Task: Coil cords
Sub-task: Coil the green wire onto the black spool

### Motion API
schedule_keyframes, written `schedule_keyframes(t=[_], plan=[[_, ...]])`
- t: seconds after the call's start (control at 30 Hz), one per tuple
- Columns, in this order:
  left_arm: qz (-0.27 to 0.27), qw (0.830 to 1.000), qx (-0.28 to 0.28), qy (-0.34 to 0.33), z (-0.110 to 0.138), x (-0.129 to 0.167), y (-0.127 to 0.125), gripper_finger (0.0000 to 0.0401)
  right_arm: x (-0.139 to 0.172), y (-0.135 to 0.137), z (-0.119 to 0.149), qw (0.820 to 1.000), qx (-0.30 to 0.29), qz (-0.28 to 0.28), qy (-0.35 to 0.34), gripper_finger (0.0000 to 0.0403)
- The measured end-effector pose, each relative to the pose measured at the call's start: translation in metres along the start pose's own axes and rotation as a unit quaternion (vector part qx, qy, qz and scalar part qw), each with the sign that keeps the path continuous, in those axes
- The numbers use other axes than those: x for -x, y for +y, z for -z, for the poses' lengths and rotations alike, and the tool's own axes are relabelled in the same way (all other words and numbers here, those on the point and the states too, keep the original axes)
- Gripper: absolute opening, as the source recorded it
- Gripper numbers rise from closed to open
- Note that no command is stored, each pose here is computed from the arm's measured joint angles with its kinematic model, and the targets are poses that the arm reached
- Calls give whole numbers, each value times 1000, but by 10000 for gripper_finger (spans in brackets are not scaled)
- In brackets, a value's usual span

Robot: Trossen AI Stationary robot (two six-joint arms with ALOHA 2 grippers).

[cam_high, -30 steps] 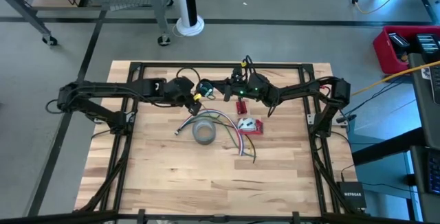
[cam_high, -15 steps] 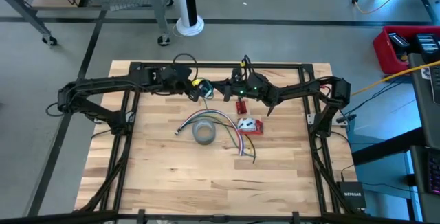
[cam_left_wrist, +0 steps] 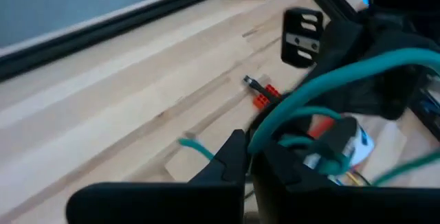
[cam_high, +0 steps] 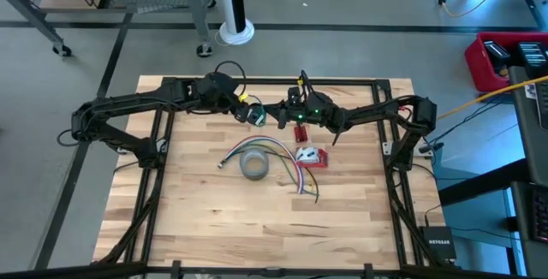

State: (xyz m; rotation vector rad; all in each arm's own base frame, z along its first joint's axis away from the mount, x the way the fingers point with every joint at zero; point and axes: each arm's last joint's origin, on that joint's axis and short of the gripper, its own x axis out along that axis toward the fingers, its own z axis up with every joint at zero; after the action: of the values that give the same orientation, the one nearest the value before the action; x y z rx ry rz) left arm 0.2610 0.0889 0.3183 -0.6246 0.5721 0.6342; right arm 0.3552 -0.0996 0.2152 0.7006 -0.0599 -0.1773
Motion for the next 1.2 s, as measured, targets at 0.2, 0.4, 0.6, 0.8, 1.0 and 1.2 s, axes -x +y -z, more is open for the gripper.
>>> schedule_keyframes(t=[0.2,0.4,0.6,0.8,1.0,1.2], plan=[[-5,999,9,32,8,1,-2,1,0,0,0,1000,0,2,1,7],[-10,999,16,49,11,1,-1,1,0,-2,0,1000,0,14,-3,7],[-7,999,27,35,6,0,3,1,0,-2,2,1000,-1,19,2,7],[-17,999,38,30,1,-1,10,1,-1,3,6,1000,-1,11,8,7],[-13,998,56,34,-5,-2,20,1,-1,11,12,1000,-1,-3,18,7],[19,997,59,55,-1,-1,12,1,-1,7,14,999,0,31,11,7]])
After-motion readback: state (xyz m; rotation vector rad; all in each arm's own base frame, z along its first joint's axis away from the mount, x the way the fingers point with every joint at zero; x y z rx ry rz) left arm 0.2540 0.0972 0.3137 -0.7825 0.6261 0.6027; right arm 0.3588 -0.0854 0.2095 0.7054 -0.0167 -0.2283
